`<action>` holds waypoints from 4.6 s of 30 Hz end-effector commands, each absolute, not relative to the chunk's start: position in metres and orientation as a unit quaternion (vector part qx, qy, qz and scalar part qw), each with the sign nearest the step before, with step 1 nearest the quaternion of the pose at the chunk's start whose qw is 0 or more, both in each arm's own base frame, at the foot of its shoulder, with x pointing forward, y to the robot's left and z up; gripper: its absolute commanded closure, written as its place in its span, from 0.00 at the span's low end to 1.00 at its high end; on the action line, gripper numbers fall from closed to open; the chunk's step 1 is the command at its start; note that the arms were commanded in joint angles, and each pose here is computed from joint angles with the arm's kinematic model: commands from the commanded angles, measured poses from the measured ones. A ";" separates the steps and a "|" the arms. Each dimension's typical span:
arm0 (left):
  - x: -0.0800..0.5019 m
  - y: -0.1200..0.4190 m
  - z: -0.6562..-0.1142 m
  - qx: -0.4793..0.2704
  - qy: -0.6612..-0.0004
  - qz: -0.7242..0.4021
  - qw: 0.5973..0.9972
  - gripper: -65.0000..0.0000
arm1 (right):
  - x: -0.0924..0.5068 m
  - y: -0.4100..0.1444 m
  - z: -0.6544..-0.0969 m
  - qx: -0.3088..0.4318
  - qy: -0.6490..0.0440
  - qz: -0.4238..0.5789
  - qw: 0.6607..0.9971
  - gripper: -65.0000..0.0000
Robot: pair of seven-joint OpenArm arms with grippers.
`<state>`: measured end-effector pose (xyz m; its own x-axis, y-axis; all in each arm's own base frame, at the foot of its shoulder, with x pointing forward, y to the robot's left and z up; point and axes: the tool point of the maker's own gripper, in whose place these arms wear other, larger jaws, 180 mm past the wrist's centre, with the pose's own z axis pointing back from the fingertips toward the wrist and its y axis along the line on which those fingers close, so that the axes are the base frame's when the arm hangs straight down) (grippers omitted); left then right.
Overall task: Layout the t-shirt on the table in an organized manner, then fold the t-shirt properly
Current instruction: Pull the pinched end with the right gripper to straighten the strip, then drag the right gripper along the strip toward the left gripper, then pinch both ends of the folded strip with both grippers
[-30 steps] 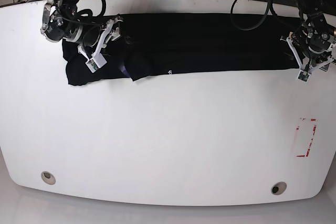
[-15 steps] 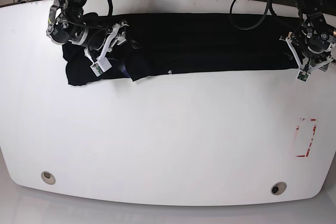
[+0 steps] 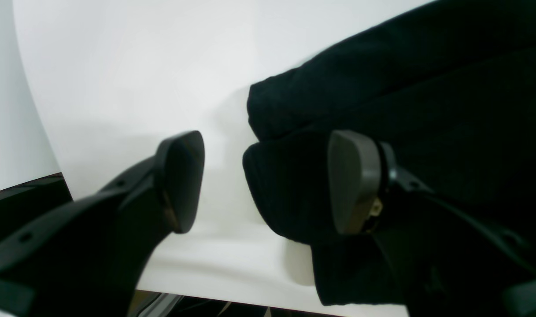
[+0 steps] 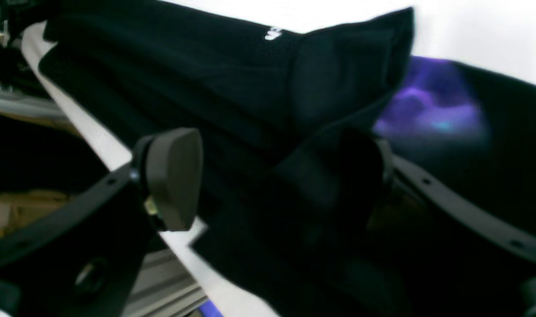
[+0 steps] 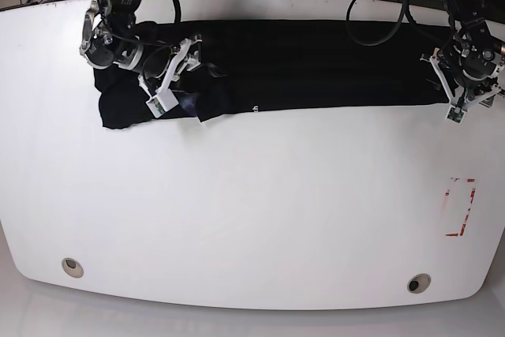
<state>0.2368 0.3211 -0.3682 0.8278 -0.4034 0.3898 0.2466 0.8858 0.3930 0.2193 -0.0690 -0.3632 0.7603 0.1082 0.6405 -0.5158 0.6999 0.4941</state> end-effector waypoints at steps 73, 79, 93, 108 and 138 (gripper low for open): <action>0.244 0.326 -0.356 0.177 -0.255 -0.172 0.935 0.39 | 0.277 -0.082 -0.359 0.297 -0.334 0.164 0.880 0.84; 0.244 0.326 -0.356 0.177 -0.255 -0.172 0.935 0.39 | 0.276 -0.081 -0.357 0.299 -0.335 0.165 0.878 1.00; 0.245 0.326 -0.356 0.177 -0.255 -0.172 0.935 0.39 | 0.248 -0.058 -0.354 0.323 -0.315 0.190 0.872 1.00; 0.244 0.326 -0.357 0.176 -0.254 -0.172 0.935 0.39 | 0.218 -0.012 -0.355 0.373 -0.283 0.238 0.851 0.46; 0.218 0.294 -0.359 0.149 -0.283 -0.124 0.939 0.59 | 0.232 -0.139 -0.345 0.219 -0.323 0.202 0.898 0.97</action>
<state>0.2109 0.2980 -0.3683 0.8364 -0.3065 0.4544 0.1512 0.9259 0.3462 0.2292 -0.1319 -0.3486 0.7213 0.2226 0.6559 -0.5052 0.8169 0.2783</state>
